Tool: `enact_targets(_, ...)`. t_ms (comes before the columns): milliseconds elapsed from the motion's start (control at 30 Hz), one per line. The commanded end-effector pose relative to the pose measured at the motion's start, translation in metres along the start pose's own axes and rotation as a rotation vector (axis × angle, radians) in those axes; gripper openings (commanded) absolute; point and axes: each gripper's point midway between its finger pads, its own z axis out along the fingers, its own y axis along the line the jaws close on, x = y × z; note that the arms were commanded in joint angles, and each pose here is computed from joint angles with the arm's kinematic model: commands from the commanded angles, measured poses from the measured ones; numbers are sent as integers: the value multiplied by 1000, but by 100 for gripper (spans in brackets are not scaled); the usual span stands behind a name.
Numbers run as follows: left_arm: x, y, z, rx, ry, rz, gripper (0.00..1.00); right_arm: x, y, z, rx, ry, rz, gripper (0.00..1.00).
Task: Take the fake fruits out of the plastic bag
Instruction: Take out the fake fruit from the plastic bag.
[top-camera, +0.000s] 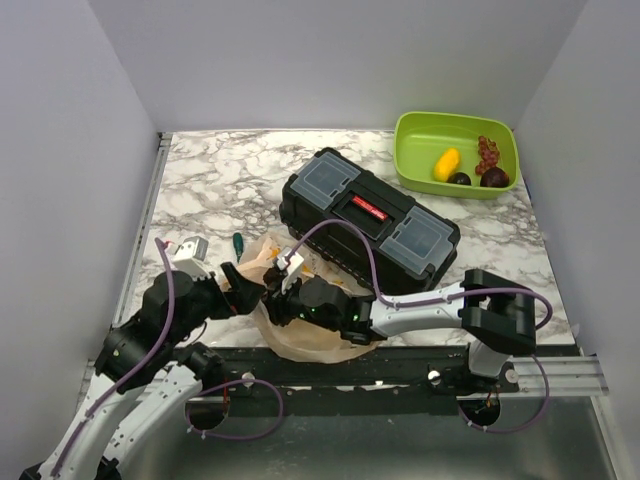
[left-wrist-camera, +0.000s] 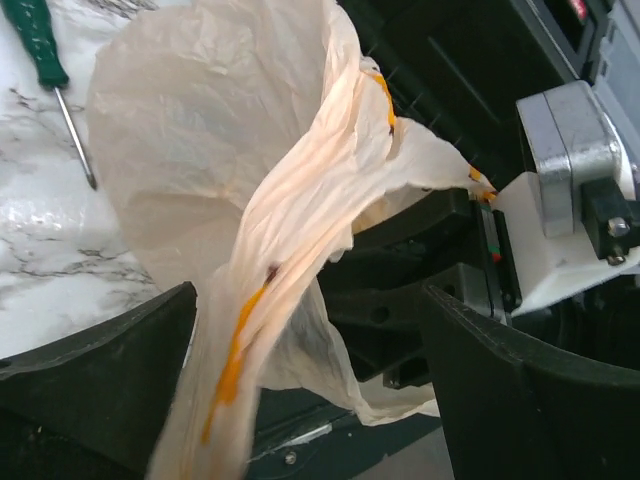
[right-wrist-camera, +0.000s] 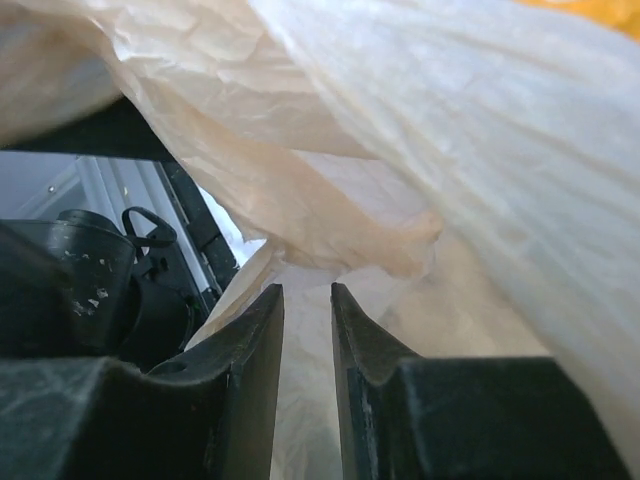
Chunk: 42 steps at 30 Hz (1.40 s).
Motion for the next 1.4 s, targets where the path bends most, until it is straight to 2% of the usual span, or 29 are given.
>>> enact_targets(0, 5, -4, -9, 62, -39, -111, 90, -8, -3, -7, 22, -44, 55, 29)
enact_targets(100, -2, 3, -14, 35, -86, -103, 98, -5, -12, -10, 57, -45, 60, 29)
enact_targets(200, -8, 19, -21, -70, -107, -109, 99, -6, -16, -13, 73, -54, 64, 29)
enact_targets(300, -8, 21, -15, -117, -86, -166, 89, -7, -17, -16, 79, -59, 65, 29)
enact_targets(367, -6, 12, -1, -79, -72, -191, 84, -6, -16, -17, 67, -63, 65, 29)
enact_targets(533, -8, 1, 29, -4, -96, -190, 87, -9, -11, -15, 52, -56, 61, 29)
enact_targets(733, -16, 26, 48, -130, -164, -167, 72, -4, -9, -15, 31, -46, 65, 29)
enact_targets(833, -13, 22, 56, -94, -158, -133, 71, 1, -11, -14, 38, -40, 60, 29)
enact_targets(900, -12, 19, 58, -73, -155, -116, 71, 3, -14, -12, 51, -34, 54, 29)
enact_targets(1000, -13, 10, 56, -22, -151, -65, 79, 4, -14, -9, 53, -32, 49, 30)
enact_targets(1067, -12, 9, 55, -9, -148, -49, 80, 7, -14, -6, 55, -23, 43, 30)
enact_targets(1100, -11, 8, 54, -2, -141, -42, 77, 8, -14, -5, 56, -18, 41, 30)
enact_targets(1200, -8, 8, 48, 1, -125, -31, 52, 8, -18, -3, 75, -20, 39, 31)
enact_targets(1267, -6, 11, 44, -14, -109, -11, 45, 8, -23, -3, 103, -26, 32, 32)
enact_targets(1367, 0, 20, 40, -49, -88, 8, 28, 8, -31, -5, 142, -32, 20, 35)
